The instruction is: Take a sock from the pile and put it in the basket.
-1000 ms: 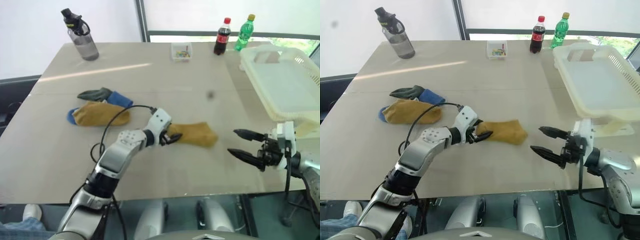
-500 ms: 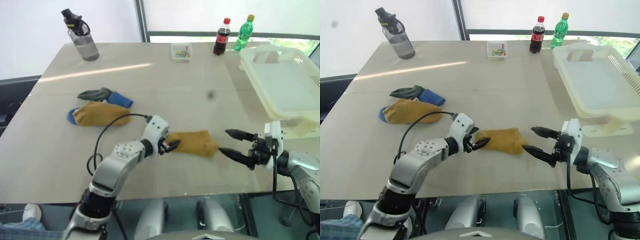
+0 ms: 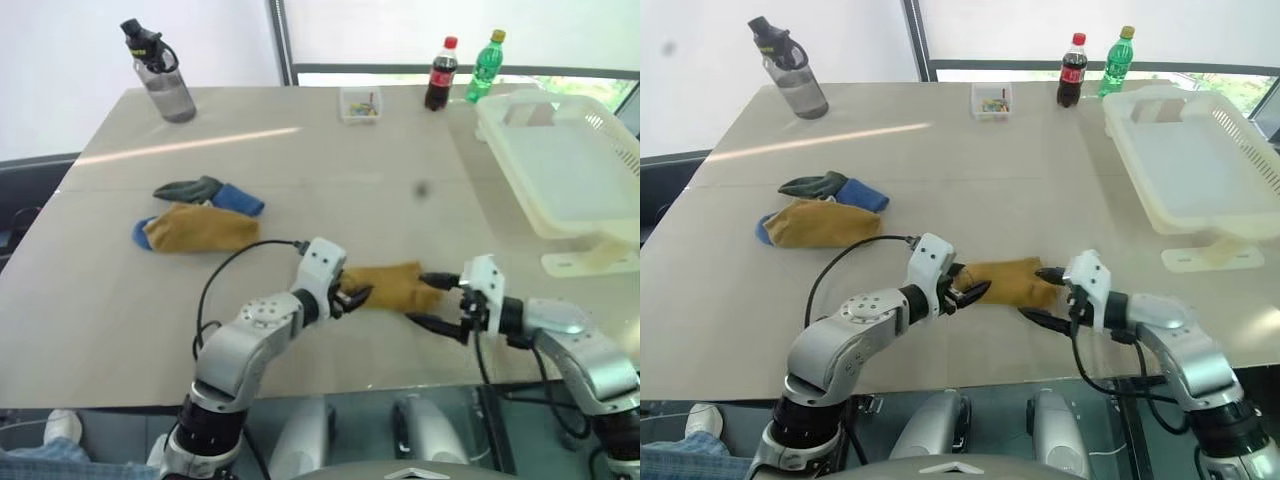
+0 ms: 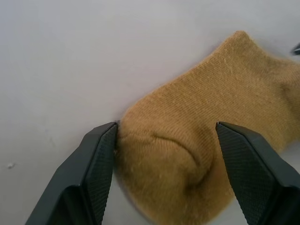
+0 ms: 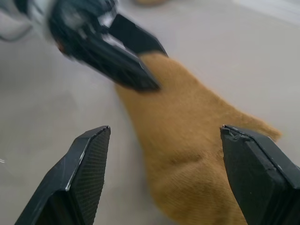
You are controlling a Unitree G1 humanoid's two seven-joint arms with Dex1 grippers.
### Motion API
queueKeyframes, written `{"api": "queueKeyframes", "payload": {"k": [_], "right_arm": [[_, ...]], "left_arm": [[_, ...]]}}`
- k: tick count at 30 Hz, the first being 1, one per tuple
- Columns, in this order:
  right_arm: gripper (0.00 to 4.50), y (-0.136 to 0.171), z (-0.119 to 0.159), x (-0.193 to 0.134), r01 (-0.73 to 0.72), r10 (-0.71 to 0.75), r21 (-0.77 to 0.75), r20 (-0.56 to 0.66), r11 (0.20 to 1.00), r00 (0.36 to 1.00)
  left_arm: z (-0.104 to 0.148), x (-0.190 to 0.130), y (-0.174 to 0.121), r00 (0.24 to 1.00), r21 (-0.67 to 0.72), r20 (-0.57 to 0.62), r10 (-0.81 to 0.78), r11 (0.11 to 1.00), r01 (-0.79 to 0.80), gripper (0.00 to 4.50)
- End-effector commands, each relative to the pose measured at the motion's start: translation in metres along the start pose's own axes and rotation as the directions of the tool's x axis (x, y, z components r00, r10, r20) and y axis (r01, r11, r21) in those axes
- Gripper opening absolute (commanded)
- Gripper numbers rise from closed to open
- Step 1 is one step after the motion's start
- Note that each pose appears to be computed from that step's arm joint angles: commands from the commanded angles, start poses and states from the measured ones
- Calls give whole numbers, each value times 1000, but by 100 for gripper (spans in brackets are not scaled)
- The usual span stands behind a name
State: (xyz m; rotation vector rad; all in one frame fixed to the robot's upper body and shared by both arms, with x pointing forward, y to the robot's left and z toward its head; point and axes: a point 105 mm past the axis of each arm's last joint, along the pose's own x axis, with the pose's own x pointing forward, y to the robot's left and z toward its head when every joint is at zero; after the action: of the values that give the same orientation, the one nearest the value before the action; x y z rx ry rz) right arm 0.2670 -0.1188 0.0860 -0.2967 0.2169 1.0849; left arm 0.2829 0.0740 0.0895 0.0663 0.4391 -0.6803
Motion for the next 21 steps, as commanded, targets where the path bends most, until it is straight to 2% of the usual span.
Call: {"api": "queueKeyframes", "payload": {"k": [1, 5, 10, 18, 21], "right_arm": [[381, -14, -7, 0, 86, -89, -57, -57, 995, 994], [381, -22, -19, -5, 124, -133, -87, -116, 988, 984], [381, -27, -14, -14, 156, -161, -59, -72, 986, 984], [381, -21, 11, -20, 94, -86, -112, 67, 989, 994], [381, -25, 14, -19, 109, -99, -139, 76, 984, 992]], "left_arm": [[0, -7, -6, 999, -8, 3, -44, 999, 44, 351], [10, -4, -7, 997, -43, 51, -63, 997, 65, 351], [12, 0, -16, 991, -69, 70, -114, 990, 119, 351], [3, -7, -23, 986, -94, 47, -163, 982, 167, 351], [1, -10, -23, 985, -98, 40, -167, 981, 170, 351]]}}
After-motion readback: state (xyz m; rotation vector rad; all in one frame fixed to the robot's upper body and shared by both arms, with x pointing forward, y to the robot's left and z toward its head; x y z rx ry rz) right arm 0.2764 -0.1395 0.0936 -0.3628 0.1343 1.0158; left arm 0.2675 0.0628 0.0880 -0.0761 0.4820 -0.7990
